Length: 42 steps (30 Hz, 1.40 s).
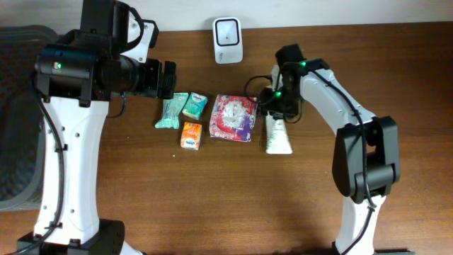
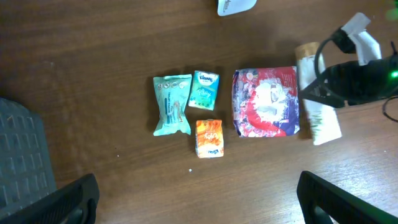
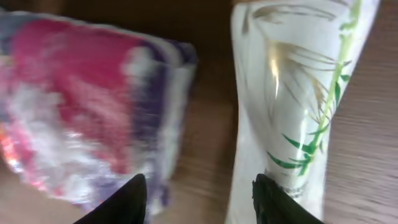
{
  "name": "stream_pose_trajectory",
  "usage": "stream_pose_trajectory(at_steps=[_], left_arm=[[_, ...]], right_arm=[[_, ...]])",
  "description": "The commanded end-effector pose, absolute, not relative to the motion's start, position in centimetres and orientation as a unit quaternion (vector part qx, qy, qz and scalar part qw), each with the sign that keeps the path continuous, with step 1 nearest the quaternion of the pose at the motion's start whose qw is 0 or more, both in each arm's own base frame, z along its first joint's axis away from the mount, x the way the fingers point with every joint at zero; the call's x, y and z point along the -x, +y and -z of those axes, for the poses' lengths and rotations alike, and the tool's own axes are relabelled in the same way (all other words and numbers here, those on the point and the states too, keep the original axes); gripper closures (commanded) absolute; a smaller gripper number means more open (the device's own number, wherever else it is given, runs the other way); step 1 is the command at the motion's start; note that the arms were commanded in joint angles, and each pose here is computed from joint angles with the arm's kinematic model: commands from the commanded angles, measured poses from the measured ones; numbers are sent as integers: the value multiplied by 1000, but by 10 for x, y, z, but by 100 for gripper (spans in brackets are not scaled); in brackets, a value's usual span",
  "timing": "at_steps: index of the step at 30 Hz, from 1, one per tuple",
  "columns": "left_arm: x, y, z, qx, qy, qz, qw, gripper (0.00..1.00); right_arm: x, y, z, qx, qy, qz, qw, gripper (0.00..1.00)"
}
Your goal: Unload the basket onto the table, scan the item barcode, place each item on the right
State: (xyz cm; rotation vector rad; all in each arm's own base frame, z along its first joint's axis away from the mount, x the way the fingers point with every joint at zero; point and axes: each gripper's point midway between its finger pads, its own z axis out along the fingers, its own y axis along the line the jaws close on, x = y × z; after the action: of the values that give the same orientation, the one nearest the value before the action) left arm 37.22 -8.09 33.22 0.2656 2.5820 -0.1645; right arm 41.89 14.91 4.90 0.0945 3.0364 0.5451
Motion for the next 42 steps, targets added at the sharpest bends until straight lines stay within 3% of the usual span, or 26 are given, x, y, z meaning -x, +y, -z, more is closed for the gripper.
stream_pose_trajectory(at_steps=[1, 5, 7, 9, 11, 15, 16, 17, 22, 26, 28, 30, 31, 33, 35, 39, 42], left_arm=[[-370, -82, -338, -103, 954, 62, 276, 1], [-370, -82, -338, -103, 954, 62, 276, 1], [-370, -82, -338, -103, 954, 62, 276, 1], [-370, -82, -338, -103, 954, 62, 276, 1], [-370, -82, -338, -103, 954, 62, 276, 1], [-370, -82, -338, -103, 954, 62, 276, 1], [-370, -82, -338, -103, 954, 62, 276, 1], [-370, -82, -338, -103, 954, 62, 276, 1], [-370, -82, -338, -103, 954, 62, 276, 1], [-370, -82, -338, -103, 954, 62, 276, 1], [-370, -82, -338, -103, 954, 62, 276, 1], [-370, -82, -338, -103, 954, 62, 276, 1], [-370, -82, -338, -103, 954, 62, 276, 1], [-370, -82, -338, -103, 954, 62, 276, 1], [-370, -82, -338, -103, 954, 62, 276, 2], [-370, -82, -338, -103, 954, 62, 276, 1], [-370, -82, -338, -103, 954, 62, 276, 1]], right_arm=[[-418, 104, -33, -52, 996, -64, 31, 50], [-414, 49, -33, -129, 989, 56, 36, 44], [-414, 51, -32, -129, 991, 1, 20, 39], [-416, 99, -39, -25, 989, -145, 14, 35], [-428, 104, -40, -15, 988, -147, 41, 35], [-434, 105, -34, -22, 988, -147, 48, 64], [-441, 106, -29, -22, 987, -149, 57, 84], [-445, 106, -25, -22, 987, -150, 62, 95], [-477, 55, -9, -87, 988, -9, 126, 96], [-486, 45, -20, -123, 982, -1, 142, 96], [-478, 45, -43, -121, 985, 3, 124, 92], [-466, 56, -69, -94, 991, -22, 98, 82], [-458, 83, -76, -34, 992, -96, 75, 56], [-450, 100, -72, -22, 988, -140, 57, 44], [-441, 119, -59, -12, 985, -168, 30, 21], [-424, 184, -57, 47, 936, -350, 0, 21], [-416, 191, -42, 49, 933, -358, -4, 21]])
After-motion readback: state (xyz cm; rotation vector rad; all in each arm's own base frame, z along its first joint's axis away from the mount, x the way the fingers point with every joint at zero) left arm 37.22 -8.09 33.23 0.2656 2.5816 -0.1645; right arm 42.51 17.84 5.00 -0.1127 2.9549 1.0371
